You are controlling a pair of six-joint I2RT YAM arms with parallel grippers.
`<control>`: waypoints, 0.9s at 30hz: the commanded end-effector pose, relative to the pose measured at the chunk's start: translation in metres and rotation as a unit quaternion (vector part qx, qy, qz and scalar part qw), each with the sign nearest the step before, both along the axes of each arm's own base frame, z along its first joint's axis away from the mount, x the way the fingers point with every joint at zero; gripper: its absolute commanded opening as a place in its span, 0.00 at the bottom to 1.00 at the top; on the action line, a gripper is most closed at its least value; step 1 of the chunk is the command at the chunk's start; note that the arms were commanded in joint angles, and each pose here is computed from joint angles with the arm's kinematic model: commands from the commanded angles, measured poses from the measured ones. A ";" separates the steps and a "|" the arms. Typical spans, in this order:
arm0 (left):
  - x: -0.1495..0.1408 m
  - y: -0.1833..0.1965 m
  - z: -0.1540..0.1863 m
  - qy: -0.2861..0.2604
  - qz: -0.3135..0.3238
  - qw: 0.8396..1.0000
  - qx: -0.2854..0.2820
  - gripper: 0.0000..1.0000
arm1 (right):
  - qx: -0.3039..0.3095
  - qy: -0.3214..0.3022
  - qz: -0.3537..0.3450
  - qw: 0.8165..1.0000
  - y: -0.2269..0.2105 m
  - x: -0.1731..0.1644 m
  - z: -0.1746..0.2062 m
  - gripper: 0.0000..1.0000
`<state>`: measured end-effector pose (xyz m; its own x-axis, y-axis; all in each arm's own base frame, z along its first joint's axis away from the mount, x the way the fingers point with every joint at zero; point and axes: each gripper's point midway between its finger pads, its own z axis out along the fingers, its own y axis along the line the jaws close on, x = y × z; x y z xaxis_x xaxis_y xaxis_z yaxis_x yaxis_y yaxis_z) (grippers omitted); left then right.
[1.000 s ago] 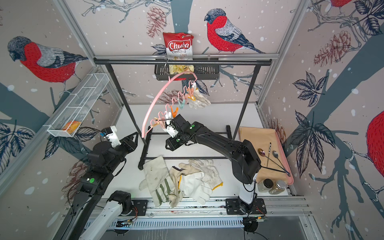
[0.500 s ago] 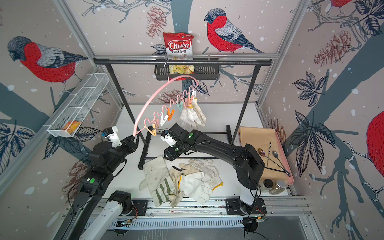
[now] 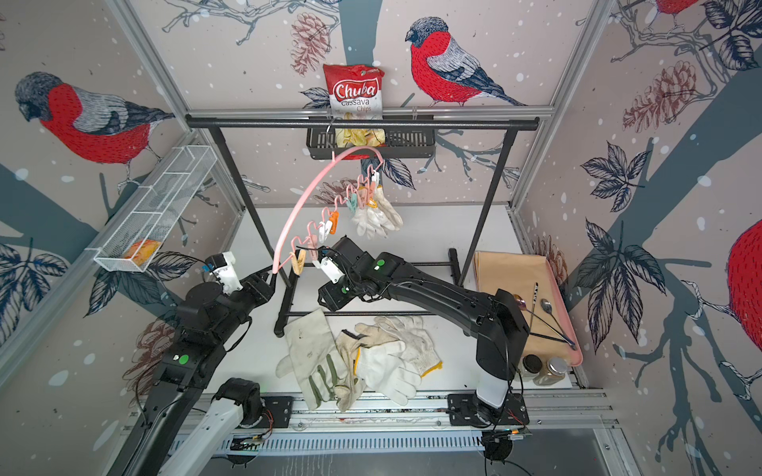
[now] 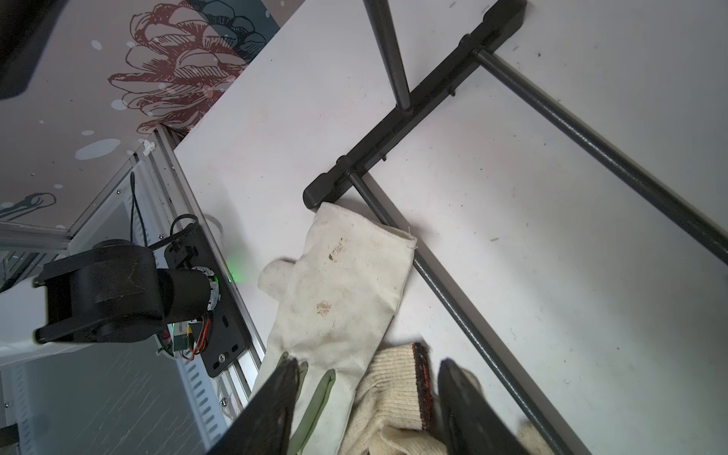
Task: Clip the gloves onto a hanger to dry
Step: Pick up the glove from the center of the board.
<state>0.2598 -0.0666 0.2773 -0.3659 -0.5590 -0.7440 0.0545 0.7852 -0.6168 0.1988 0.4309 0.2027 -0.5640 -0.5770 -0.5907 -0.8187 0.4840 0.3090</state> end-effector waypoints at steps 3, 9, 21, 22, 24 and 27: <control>0.001 0.000 0.006 -0.020 0.000 1.000 -0.004 0.44 | -0.005 0.005 -0.015 1.000 -0.003 -0.002 0.002 0.60; -0.002 0.001 0.004 -0.020 0.002 1.000 -0.004 0.44 | -0.002 0.007 -0.035 0.999 -0.010 0.003 -0.007 0.60; -0.003 0.003 -0.003 -0.016 0.007 1.000 -0.008 0.44 | 0.050 0.018 -0.068 0.996 -0.032 0.015 0.005 0.61; -0.002 0.003 -0.004 -0.015 0.007 1.000 -0.008 0.44 | 0.043 0.017 -0.069 0.997 -0.035 0.014 0.001 0.61; -0.001 0.002 -0.003 -0.015 0.006 1.000 -0.007 0.44 | 0.028 0.014 -0.068 0.997 -0.040 0.011 -0.009 0.60; 0.000 0.001 -0.004 -0.014 0.004 1.000 -0.008 0.44 | 0.008 0.015 -0.069 0.997 -0.047 0.006 -0.024 0.60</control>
